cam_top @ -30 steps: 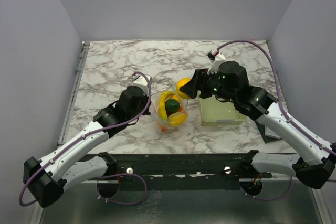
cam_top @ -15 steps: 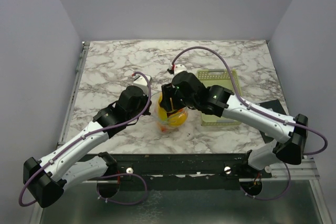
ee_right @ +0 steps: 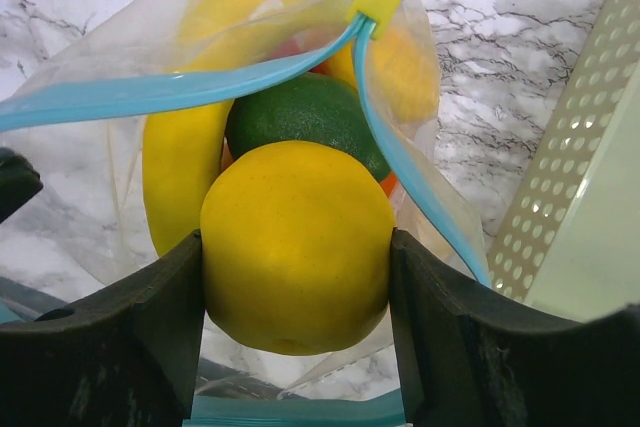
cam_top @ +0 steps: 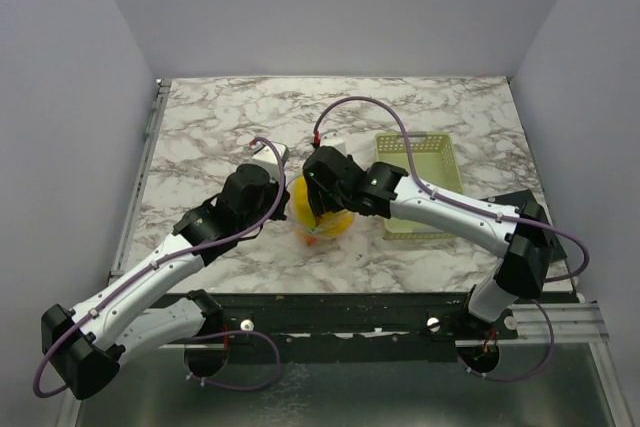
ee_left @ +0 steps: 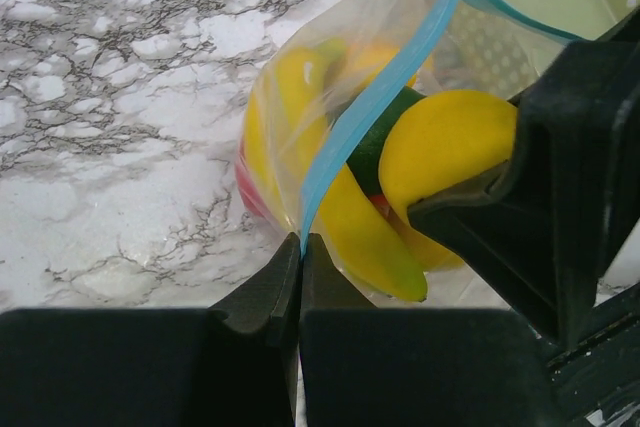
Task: Place the food in the zip-top bag and seal the zipper
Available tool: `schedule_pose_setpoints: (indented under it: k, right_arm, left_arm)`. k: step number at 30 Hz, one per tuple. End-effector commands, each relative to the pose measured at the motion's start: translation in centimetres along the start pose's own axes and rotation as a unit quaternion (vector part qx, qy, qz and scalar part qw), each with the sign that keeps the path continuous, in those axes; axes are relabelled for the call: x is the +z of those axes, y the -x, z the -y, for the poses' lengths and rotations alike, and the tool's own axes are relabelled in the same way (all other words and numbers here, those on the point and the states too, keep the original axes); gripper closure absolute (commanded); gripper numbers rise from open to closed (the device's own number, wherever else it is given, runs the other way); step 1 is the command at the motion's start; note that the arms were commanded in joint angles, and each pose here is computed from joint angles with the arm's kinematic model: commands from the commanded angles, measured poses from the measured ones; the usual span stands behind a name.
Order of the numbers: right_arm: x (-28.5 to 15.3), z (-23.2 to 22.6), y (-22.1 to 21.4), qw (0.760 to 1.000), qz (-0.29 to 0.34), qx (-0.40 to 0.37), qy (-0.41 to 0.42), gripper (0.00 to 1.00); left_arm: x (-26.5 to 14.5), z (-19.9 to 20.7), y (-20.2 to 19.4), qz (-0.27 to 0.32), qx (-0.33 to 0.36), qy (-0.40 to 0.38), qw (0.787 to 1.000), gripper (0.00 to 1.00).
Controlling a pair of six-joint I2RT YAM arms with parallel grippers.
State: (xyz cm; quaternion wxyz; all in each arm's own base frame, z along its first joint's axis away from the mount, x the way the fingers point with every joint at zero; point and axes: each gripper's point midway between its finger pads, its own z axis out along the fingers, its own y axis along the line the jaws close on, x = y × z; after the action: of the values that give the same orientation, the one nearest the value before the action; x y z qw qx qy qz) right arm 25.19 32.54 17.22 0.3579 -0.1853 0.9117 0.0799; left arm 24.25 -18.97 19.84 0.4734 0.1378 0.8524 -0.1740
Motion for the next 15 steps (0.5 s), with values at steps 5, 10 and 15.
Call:
schedule_pose_setpoints:
  k: [5,10,15]
  right_arm:
    - [0.9,0.9,-2.6,0.998,-0.041,-0.01,-0.045,0.54]
    - [-0.9,0.4,-0.8,1.0,-0.014,0.004,-0.025,0.29]
    - [-3.0,-0.4,1.0,1.0,0.012,0.018,-0.003,0.16]
  left_arm:
    - [-0.7,1.1,0.2,0.009,-0.001,-0.038,0.999,1.0]
    - [-0.6,1.0,0.2,0.009,-0.002,-0.037,0.999,1.0]
    - [-0.6,1.0,0.2,0.01,-0.002,-0.036,0.999,1.0]
